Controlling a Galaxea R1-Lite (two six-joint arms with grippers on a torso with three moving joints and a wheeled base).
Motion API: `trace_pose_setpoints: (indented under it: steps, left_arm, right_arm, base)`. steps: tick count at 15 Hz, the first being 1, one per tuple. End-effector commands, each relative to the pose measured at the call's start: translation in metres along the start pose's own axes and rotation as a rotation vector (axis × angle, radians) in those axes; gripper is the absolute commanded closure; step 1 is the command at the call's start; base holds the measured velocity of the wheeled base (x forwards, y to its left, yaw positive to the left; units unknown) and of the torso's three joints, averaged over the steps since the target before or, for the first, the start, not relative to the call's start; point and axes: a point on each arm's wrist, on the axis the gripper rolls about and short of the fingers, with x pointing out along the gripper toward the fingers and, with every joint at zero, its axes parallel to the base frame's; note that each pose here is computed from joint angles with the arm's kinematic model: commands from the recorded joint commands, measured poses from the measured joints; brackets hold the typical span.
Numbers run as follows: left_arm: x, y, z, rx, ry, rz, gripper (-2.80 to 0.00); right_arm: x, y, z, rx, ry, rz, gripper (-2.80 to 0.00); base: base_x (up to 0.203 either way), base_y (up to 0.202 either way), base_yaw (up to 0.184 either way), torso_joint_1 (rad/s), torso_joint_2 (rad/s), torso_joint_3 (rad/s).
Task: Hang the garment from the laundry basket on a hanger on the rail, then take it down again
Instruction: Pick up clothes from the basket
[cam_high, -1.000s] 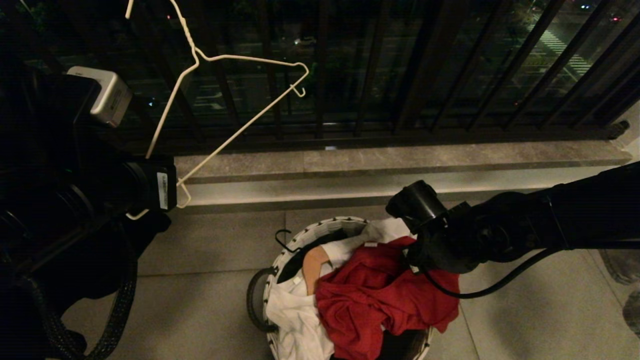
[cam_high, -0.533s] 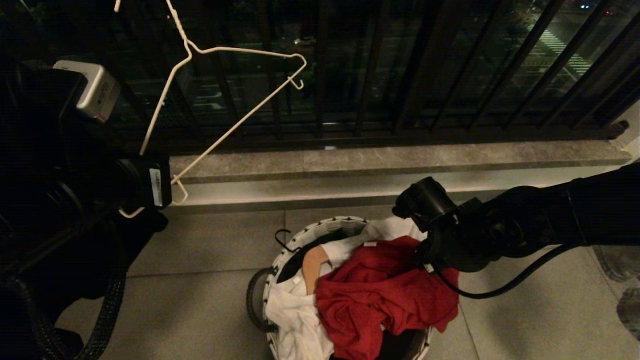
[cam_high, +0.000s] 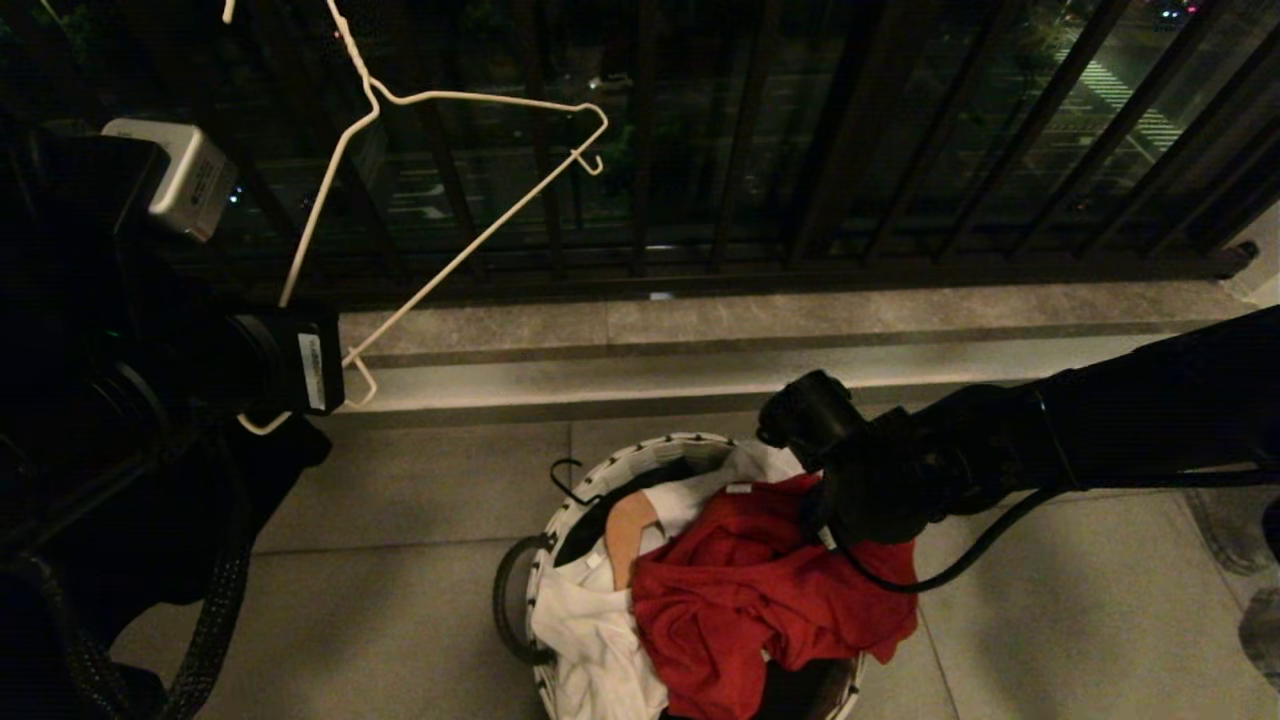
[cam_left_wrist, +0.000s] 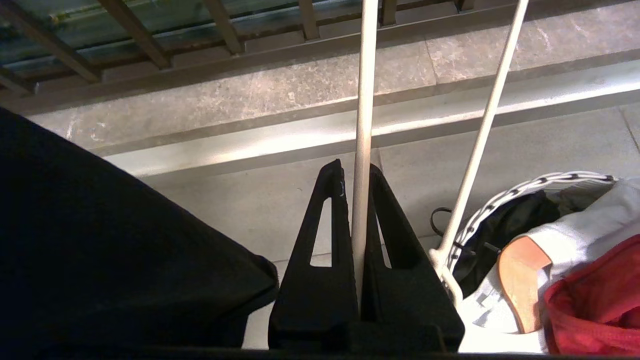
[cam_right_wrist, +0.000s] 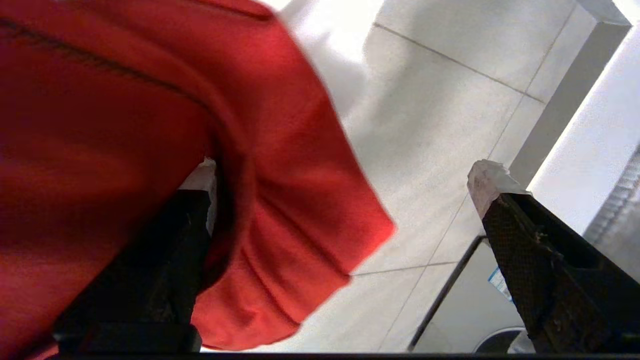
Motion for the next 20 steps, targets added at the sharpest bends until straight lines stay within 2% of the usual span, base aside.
trace_pose_setpoints:
  steps: [1, 5, 8, 9, 11, 20]
  left_arm:
    - [0.001, -0.001, -0.001, 0.000, 0.002, 0.002, 0.00]
    - [0.000, 0.000, 0.000, -0.004, -0.001, 0.004, 0.00]
    - [-0.002, 0.001, 0.002, -0.008, -0.008, 0.004, 0.00]
    - [-0.002, 0.002, 0.002, -0.009, -0.011, 0.005, 0.00]
    - [-0.005, 0.003, 0.004, -0.012, -0.019, 0.005, 0.00]
    - [-0.010, 0.006, 0.007, -0.021, -0.036, 0.006, 0.00]
  right_arm:
    - [0.006, 0.007, -0.002, -0.023, 0.019, -0.004, -2.80]
    - [0.005, 0.005, -0.006, -0.045, 0.045, -0.007, -2.80]
    - [-0.003, -0.002, -0.004, -0.030, 0.027, -0.009, -2.80]
    - [-0.005, -0.003, -0.003, -0.027, 0.021, -0.019, 0.00]
    - [-0.006, -0.005, -0.003, -0.024, 0.016, -0.046, 0.00]
    - [-0.030, -0.020, -0.001, -0.009, -0.027, -0.056, 0.00]
  base:
    - [0.000, 0.000, 0.000, 0.000, 0.00, 0.000]
    - [0.000, 0.000, 0.000, 0.000, 0.00, 0.000]
    - [0.000, 0.000, 0.000, 0.000, 0.00, 0.000]
    - [0.000, 0.000, 0.000, 0.000, 0.00, 0.000]
    - [0.000, 0.000, 0.000, 0.000, 0.00, 0.000]
    - [0.000, 0.000, 0.000, 0.000, 0.00, 0.000]
